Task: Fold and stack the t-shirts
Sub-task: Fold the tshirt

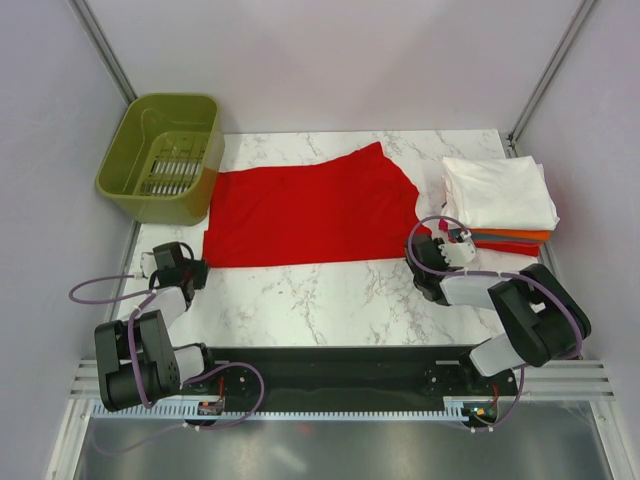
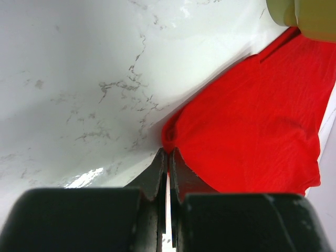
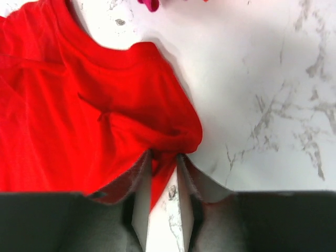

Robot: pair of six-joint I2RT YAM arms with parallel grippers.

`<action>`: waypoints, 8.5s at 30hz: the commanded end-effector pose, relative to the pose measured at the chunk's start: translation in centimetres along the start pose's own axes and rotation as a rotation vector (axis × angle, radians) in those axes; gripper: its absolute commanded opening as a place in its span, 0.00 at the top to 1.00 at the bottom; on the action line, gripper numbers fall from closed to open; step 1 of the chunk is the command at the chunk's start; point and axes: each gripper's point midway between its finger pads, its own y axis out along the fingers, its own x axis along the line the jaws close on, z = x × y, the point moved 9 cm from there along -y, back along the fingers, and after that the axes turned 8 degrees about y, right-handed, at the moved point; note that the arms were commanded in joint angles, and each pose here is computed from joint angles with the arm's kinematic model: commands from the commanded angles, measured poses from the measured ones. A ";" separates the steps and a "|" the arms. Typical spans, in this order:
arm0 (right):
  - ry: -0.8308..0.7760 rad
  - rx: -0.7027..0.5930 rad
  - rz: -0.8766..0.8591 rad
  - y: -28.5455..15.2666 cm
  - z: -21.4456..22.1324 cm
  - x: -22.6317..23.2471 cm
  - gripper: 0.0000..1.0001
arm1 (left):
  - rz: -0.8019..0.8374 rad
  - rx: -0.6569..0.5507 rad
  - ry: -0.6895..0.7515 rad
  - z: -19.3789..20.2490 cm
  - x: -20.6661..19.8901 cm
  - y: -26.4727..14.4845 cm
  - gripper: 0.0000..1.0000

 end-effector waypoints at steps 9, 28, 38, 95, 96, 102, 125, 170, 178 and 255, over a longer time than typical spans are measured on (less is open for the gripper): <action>-0.149 -0.097 -0.007 -0.1 -1.9 0.4 1.00 | 0.023 -0.043 0.057 -0.8 -0.5 -0.6 0.98; -0.215 -0.157 -0.330 -11.1 -10.3 11.8 1.00 | 0.292 -0.108 0.072 -4.5 -7.6 -10.0 0.98; -0.206 -0.246 -0.722 -24.9 -19.8 21.0 1.00 | 0.589 -0.322 0.147 -10.5 -16.4 -27.1 0.98; -0.113 0.154 -0.741 -4.9 -21.1 28.9 1.00 | 0.659 0.021 0.066 -12.0 -28.5 -6.1 0.98; -0.116 0.155 -0.727 -4.9 -20.8 28.1 1.00 | 0.638 0.032 0.063 -10.9 -26.8 -5.8 0.98; -0.151 0.248 -0.625 -3.9 -18.0 22.4 1.00 | 0.542 0.099 0.082 -6.9 -21.0 -4.5 0.98; -0.162 0.257 -0.352 -12.7 -12.3 0.7 1.00 | 0.291 0.205 0.087 1.3 -1.5 -8.2 0.98; -0.666 0.214 -0.333 0.0 -9.9 17.7 0.47 | 0.380 -0.048 0.642 0.2 -15.0 -7.1 0.02; -0.741 0.178 -0.242 10.9 -6.9 21.4 0.43 | 0.312 -0.060 0.738 0.3 -18.2 -0.9 0.00; -0.634 0.130 -0.137 26.0 -6.2 20.2 1.00 | -0.057 0.032 0.862 3.6 -23.6 15.5 0.33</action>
